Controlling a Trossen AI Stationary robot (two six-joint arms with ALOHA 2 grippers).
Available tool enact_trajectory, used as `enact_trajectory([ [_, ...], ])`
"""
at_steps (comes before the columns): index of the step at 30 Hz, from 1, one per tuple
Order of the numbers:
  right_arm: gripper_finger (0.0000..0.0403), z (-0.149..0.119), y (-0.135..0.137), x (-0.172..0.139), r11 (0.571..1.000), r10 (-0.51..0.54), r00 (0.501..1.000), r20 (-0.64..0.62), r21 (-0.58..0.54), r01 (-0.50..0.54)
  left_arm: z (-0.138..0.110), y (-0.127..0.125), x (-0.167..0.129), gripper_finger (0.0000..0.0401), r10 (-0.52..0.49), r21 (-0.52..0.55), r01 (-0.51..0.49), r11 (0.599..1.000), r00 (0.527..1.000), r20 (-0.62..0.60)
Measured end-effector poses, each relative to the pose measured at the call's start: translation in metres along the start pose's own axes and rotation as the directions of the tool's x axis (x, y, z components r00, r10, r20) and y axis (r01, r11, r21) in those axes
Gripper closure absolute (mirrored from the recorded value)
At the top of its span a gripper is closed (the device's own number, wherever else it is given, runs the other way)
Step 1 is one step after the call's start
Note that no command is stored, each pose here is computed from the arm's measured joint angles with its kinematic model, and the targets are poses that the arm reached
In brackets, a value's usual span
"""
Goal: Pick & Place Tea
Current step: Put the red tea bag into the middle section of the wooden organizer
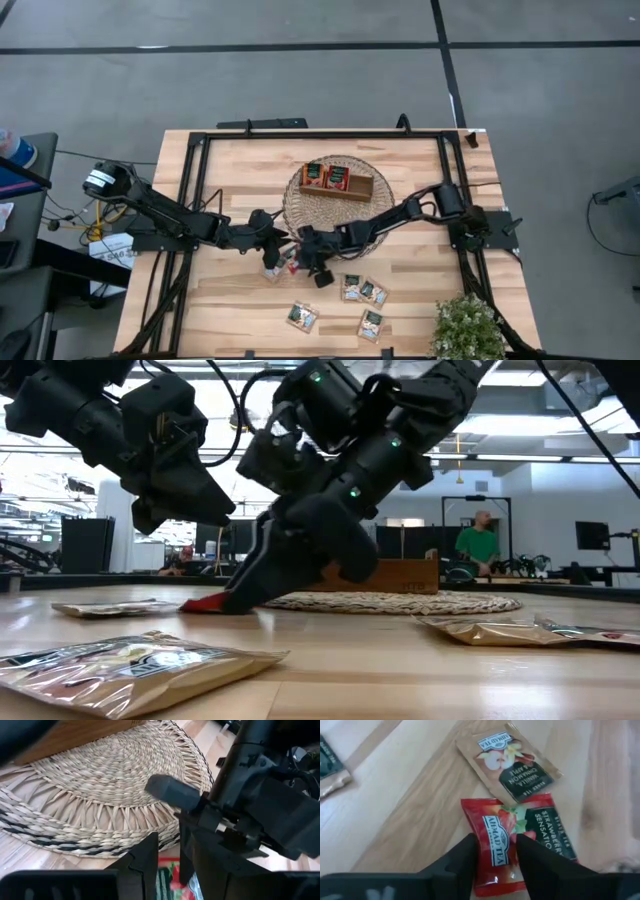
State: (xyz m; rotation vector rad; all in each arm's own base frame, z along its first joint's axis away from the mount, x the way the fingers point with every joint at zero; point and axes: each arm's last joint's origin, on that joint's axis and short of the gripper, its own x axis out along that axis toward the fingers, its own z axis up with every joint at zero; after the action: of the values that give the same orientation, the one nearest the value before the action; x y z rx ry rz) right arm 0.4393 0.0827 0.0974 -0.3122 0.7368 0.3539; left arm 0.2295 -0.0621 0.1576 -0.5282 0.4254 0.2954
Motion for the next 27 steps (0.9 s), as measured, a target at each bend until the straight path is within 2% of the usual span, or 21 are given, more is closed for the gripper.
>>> enact_trajectory([
  [7, 0.0384, 0.003, -0.006, 0.007, 0.999, 0.019, 0.998, -0.053, 0.036, -0.017, 0.000, 0.000, 0.000, 0.0295, -0.001, 0.000, 0.001, 1.000, 1.000, 0.000],
  [11, 0.0385, 0.011, -0.001, 0.001, 0.999, -0.035, 0.994, -0.100, 0.027, 0.038, 0.000, -0.001, 0.000, 0.0295, -0.009, -0.012, 0.009, 1.000, 1.000, 0.002],
  [17, 0.0393, 0.023, 0.014, -0.022, 0.975, -0.221, 0.950, -0.220, -0.060, 0.212, 0.008, -0.007, -0.001, 0.0295, -0.071, -0.050, 0.074, 0.996, 0.995, 0.072],
  [21, 0.0398, 0.041, 0.020, -0.041, 0.935, -0.353, 0.915, -0.197, -0.106, 0.338, 0.012, -0.010, -0.001, 0.0295, -0.097, -0.071, 0.106, 0.992, 0.988, 0.123],
  [27, 0.0398, 0.048, 0.030, -0.054, 0.863, -0.504, 0.838, -0.210, -0.167, 0.478, 0.016, -0.016, -0.004, 0.0295, -0.128, -0.099, 0.147, 0.984, 0.976, 0.177],
])
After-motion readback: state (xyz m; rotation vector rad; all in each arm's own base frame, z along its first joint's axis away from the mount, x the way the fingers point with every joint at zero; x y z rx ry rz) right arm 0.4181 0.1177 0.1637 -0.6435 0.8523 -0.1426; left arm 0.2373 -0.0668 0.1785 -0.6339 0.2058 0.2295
